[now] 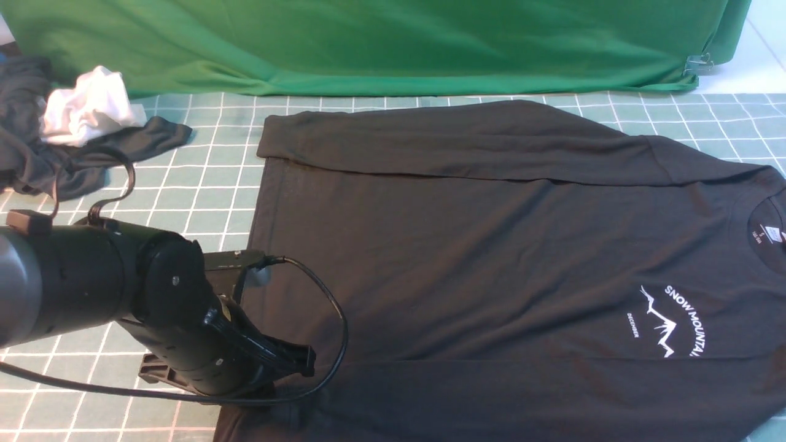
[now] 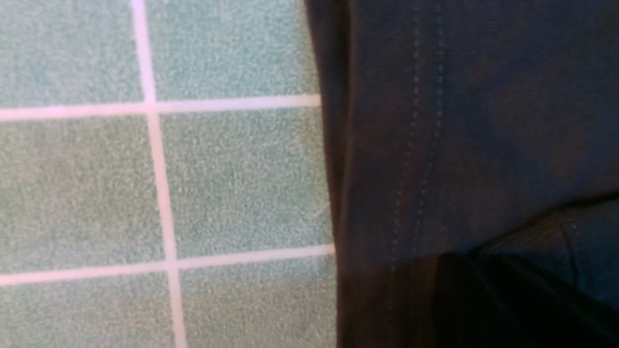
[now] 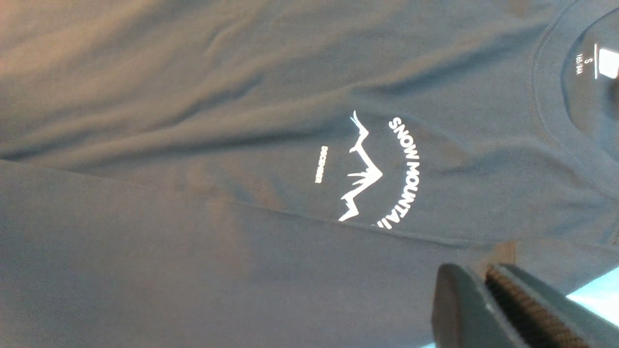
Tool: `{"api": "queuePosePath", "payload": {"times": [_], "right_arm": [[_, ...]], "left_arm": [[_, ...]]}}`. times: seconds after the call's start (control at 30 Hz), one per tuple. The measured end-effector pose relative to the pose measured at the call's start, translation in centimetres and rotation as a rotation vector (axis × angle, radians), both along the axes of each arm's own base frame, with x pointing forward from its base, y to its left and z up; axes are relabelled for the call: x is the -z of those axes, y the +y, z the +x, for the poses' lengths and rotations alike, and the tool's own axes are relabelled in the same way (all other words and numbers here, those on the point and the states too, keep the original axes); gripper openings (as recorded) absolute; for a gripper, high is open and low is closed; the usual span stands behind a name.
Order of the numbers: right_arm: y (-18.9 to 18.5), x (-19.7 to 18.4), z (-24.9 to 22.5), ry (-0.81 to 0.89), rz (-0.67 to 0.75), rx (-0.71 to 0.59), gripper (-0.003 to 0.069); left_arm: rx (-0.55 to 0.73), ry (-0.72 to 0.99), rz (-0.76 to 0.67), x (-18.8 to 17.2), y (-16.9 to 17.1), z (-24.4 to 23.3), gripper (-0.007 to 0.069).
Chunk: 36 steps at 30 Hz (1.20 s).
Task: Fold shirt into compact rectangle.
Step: 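Fold the left side of the black T-shirt inward over its body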
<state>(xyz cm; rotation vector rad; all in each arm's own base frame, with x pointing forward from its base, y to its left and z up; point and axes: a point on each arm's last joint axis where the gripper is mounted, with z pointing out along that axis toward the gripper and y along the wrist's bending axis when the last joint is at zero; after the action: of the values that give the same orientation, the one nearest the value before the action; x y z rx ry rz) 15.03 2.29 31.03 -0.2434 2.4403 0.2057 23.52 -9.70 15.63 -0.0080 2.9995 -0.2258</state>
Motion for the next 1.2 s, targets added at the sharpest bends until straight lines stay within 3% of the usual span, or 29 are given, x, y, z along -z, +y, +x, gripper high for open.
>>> {"api": "queuePosePath", "payload": {"times": [0.1,0.37,0.53,0.67,1.03,1.13,1.2], "right_arm": [[0.0,0.1,0.0,-0.001,0.0,0.001,0.0072],[0.0,0.2,0.0,-0.003,0.0,0.003,0.0082],[0.0,0.2,0.1,-0.008,0.001,0.004,0.009],[0.0,0.1,0.1,-0.01,0.001,0.004,0.009],[0.0,0.2,0.1,-0.005,0.003,0.006,0.0099],[0.0,0.2,0.1,-0.005,0.003,0.006,0.0101],[0.0,0.2,0.1,-0.005,0.003,0.006,0.0104]], "left_arm": [[0.021,-0.014,-0.003,-1.7,-0.1,0.1,0.0011],[0.024,-0.226,-0.078,-12.0,-1.0,2.5,0.0011],[-0.001,-0.3,-0.07,-14.6,-1.5,4.9,0.0011],[-0.011,-0.296,-0.045,-13.7,-2.1,7.2,0.0011],[-0.131,-0.284,0.002,-4.4,0.1,14.4,0.0015],[-0.153,-0.278,0.006,-2.6,0.7,15.3,0.0034],[-0.187,-0.28,0.002,-1.6,1.5,15.9,0.0087]]}}
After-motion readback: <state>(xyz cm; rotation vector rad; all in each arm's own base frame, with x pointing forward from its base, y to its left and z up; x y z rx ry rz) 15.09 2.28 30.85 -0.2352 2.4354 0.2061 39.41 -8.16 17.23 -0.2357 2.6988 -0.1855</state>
